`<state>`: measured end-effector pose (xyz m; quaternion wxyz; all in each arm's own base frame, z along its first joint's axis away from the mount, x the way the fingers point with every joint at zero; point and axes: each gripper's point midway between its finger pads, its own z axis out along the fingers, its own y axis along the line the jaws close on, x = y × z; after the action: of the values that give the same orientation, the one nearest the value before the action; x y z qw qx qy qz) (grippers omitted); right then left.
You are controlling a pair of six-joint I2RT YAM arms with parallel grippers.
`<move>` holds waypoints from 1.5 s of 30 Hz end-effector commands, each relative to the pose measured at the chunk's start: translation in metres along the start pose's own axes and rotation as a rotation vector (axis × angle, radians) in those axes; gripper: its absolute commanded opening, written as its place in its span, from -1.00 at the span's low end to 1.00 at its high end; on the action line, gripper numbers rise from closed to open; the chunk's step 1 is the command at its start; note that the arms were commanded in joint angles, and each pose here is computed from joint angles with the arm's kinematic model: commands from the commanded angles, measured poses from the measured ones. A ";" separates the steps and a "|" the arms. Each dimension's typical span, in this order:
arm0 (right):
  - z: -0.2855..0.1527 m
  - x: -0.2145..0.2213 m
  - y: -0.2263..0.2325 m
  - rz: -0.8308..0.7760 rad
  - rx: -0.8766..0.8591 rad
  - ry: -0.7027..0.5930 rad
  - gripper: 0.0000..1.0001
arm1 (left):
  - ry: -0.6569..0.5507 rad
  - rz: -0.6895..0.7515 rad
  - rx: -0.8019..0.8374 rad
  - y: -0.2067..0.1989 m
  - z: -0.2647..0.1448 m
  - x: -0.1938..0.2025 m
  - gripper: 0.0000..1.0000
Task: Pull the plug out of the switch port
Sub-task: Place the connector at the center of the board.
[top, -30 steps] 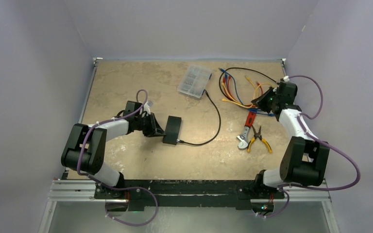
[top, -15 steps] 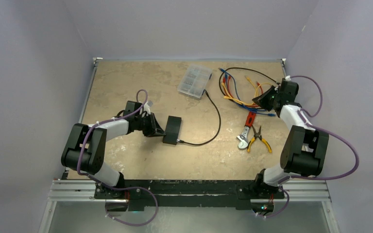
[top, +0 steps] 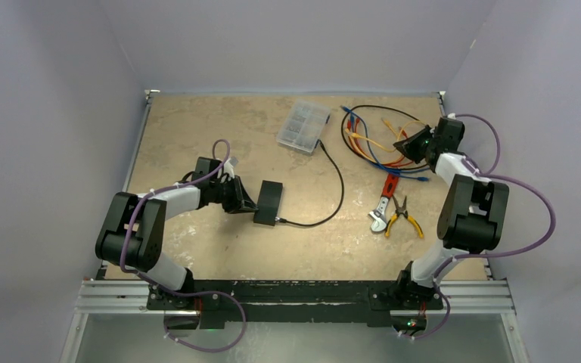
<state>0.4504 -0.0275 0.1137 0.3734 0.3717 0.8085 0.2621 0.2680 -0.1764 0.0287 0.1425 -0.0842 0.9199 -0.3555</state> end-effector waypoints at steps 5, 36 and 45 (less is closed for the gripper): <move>0.009 -0.032 0.024 0.030 -0.073 -0.070 -1.00 | 0.018 0.001 -0.290 0.071 0.003 0.018 -1.00; 0.004 -0.002 0.032 -0.089 -0.218 0.020 0.47 | 0.015 0.008 -0.258 0.065 0.003 0.017 -1.00; -0.009 0.029 0.060 -0.325 -0.207 0.061 0.50 | 0.014 0.007 -0.257 0.064 0.003 0.017 -1.00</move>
<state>0.4566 0.0047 0.1192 0.3913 0.2707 0.8236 0.3087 0.2680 -0.1767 0.0293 0.1430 -0.0831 0.9195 -0.3566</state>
